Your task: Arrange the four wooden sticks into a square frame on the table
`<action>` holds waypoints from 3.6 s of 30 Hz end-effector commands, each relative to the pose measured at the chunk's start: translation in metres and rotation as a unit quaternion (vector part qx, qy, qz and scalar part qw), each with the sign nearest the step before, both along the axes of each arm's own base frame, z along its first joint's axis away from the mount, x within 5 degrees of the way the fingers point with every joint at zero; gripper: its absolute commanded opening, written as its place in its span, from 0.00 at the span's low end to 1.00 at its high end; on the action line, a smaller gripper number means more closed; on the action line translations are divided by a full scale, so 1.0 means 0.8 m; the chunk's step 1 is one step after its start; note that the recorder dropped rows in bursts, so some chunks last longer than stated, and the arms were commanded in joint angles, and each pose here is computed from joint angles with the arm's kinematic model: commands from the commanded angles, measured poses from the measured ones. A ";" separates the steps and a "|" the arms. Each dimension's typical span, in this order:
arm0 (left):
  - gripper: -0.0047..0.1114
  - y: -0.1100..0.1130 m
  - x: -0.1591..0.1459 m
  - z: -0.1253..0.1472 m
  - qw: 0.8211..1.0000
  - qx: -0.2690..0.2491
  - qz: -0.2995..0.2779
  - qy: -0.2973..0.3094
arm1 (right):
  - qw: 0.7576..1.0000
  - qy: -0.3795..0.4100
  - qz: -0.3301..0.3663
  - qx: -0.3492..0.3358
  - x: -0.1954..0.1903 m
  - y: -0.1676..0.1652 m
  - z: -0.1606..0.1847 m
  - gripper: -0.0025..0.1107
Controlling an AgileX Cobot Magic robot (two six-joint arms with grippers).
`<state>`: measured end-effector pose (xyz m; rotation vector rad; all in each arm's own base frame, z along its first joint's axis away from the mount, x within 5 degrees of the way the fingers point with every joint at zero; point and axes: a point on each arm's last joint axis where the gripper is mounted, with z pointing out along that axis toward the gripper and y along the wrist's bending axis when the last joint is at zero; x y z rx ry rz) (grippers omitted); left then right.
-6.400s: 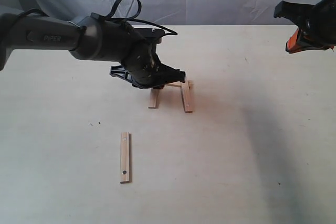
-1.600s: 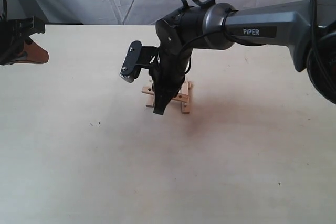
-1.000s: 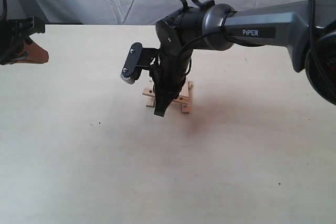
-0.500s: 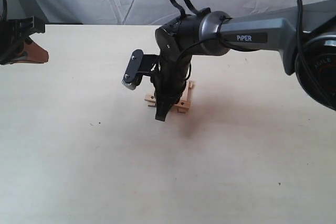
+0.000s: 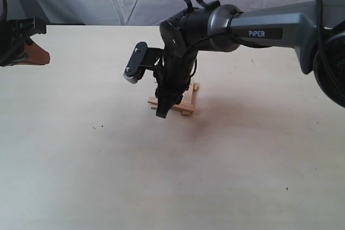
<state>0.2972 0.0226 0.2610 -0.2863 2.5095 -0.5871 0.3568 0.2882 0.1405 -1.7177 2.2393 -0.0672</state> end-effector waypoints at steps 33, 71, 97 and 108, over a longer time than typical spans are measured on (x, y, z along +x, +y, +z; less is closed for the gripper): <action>0.04 -0.103 -0.034 -0.012 0.978 0.095 -0.183 -0.020 | 0.868 0.113 -0.451 0.172 -0.040 -0.154 0.138 0.01; 0.04 -0.064 -0.219 0.046 0.925 0.173 -0.081 -0.329 | 0.798 -0.138 -0.433 0.395 -0.305 -0.308 0.192 0.01; 0.04 -0.063 -0.218 0.048 0.923 0.175 -0.078 -0.334 | 0.711 -0.353 -0.460 0.398 -0.390 -0.361 0.155 0.01; 0.04 -0.063 -0.218 0.048 0.923 0.175 -0.078 -0.334 | 0.712 -0.373 -0.441 0.400 -0.394 -0.361 0.117 0.01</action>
